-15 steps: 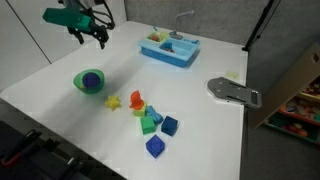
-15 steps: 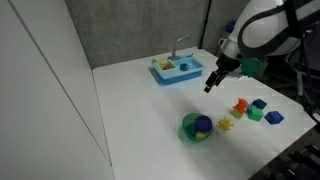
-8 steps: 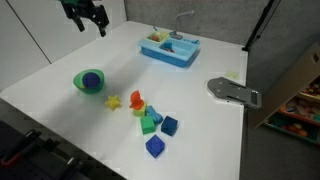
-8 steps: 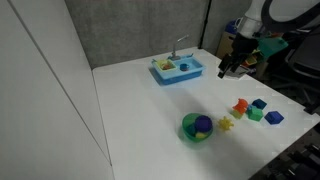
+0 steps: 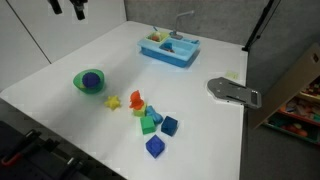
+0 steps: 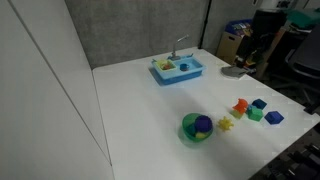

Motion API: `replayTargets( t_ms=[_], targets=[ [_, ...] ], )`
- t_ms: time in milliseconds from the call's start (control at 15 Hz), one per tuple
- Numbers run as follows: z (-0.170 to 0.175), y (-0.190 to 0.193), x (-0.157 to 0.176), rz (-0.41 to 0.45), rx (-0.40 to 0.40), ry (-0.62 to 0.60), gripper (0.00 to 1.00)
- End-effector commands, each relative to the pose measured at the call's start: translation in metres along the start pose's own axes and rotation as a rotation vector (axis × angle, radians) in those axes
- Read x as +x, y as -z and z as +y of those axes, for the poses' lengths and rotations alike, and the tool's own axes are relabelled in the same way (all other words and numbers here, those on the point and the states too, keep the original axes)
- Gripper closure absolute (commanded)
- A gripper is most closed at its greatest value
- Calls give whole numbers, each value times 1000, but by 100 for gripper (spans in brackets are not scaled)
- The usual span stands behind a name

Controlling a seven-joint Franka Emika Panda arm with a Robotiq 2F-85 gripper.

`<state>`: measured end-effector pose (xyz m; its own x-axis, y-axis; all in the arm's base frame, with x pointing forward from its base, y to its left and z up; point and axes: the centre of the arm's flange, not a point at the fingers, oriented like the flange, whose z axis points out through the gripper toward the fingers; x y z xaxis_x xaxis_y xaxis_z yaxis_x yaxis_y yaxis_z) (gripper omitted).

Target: Put the orange toy on top of the yellow block then put the purple ball in the green bowl

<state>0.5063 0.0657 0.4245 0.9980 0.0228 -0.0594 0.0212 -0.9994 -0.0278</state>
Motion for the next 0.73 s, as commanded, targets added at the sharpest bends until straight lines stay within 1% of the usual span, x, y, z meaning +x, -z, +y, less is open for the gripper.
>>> replayTargets(
  t_ms=[0, 267, 333, 400, 667],
  targets=[
    [-13, 45, -13, -8, -31, -50, 0],
    [-22, 77, -25, 13, -50, -77, 0],
    [-22, 81, -28, 16, -39, -71, 0],
    [-19, 66, -23, 14, -28, -52, 0],
    [-19, 74, -27, 24, -29, -51, 0]
  ],
)
